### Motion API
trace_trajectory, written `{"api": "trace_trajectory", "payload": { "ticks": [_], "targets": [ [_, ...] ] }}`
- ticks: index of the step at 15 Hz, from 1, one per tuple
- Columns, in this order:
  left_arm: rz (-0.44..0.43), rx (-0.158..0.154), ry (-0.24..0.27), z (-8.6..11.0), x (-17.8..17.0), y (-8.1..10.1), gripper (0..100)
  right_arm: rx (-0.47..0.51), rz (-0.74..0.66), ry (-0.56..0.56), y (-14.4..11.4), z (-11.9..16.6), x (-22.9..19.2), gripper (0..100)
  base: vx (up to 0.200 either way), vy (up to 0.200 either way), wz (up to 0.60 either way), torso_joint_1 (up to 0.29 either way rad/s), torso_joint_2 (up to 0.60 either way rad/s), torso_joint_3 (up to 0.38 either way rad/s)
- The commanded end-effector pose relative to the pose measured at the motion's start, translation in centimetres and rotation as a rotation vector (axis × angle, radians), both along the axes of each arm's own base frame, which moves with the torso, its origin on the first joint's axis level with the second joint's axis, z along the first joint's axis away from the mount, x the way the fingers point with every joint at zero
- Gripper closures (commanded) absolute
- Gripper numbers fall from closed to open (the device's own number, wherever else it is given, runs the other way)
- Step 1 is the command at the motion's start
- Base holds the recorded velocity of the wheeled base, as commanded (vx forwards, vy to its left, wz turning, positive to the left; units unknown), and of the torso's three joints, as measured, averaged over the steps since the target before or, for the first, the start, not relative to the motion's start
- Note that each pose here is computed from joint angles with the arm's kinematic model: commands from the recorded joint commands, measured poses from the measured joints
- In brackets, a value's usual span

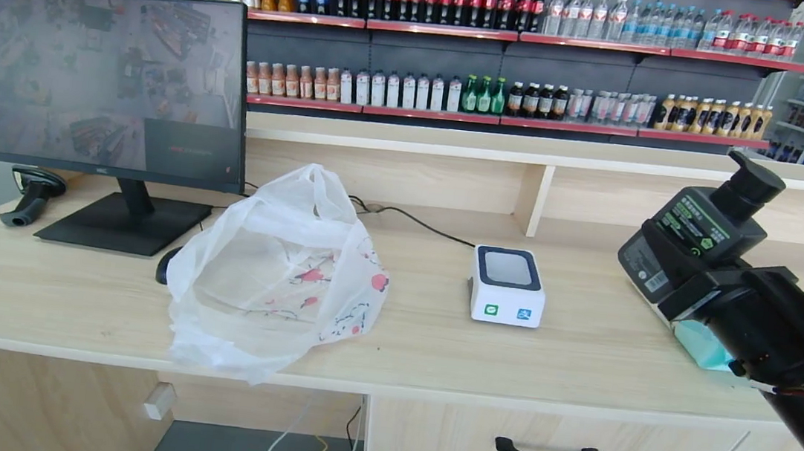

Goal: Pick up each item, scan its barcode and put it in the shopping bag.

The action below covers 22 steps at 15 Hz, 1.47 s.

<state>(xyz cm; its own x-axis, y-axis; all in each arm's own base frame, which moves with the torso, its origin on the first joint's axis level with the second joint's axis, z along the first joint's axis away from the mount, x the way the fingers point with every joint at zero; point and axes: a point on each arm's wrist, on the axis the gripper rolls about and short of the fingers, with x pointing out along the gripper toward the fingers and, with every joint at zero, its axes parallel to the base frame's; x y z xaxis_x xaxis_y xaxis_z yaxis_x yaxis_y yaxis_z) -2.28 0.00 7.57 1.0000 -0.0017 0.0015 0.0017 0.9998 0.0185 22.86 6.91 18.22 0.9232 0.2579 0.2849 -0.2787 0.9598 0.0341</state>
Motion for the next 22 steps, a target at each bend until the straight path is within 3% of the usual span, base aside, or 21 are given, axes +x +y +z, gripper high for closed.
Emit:
{"api": "trace_trajectory", "payload": {
  "ticks": [1, 8, 10, 11, 13, 22],
  "targets": [
    [0.0, 0.0, 0.0, 0.0, 0.0, 0.0, 0, -0.003, -0.002, 0.011, 0.1, -0.2, 0.3, 100, 0.0, 0.2, 0.0, -0.027, -0.02, 0.007],
    [0.0, -0.002, 0.0, 0.0, 0.0, 0.0, 0, -0.02, -0.004, -0.043, 0.3, 0.8, 0.8, 100, 0.0, 0.2, 0.0, 0.011, 0.01, 0.0],
    [-0.001, 0.001, 0.0, 0.0, 0.0, 0.0, 0, -0.071, -0.013, -0.079, 0.5, 1.3, 1.1, 100, 0.0, 0.1, 0.0, 0.006, 0.01, 0.001],
    [0.0, 0.001, 0.0, 0.0, 0.0, 0.0, 0, -0.118, 0.05, -0.14, 1.1, 2.1, 1.8, 100, 0.0, 0.0, 0.0, 0.0, 0.0, 0.0],
    [0.0, 0.001, 0.0, 0.0, 0.0, 0.0, 0, -0.175, 0.041, -0.233, 1.9, 3.6, 3.9, 100, 0.0, 0.0, 0.0, 0.0, 0.0, 0.0],
    [0.0, 0.001, 0.0, 0.0, 0.0, 0.0, 0, -0.516, 0.054, -0.232, 3.0, -0.9, 7.4, 100, 0.0, 0.0, 0.0, 0.0, 0.0, 0.0]
  ]
}}
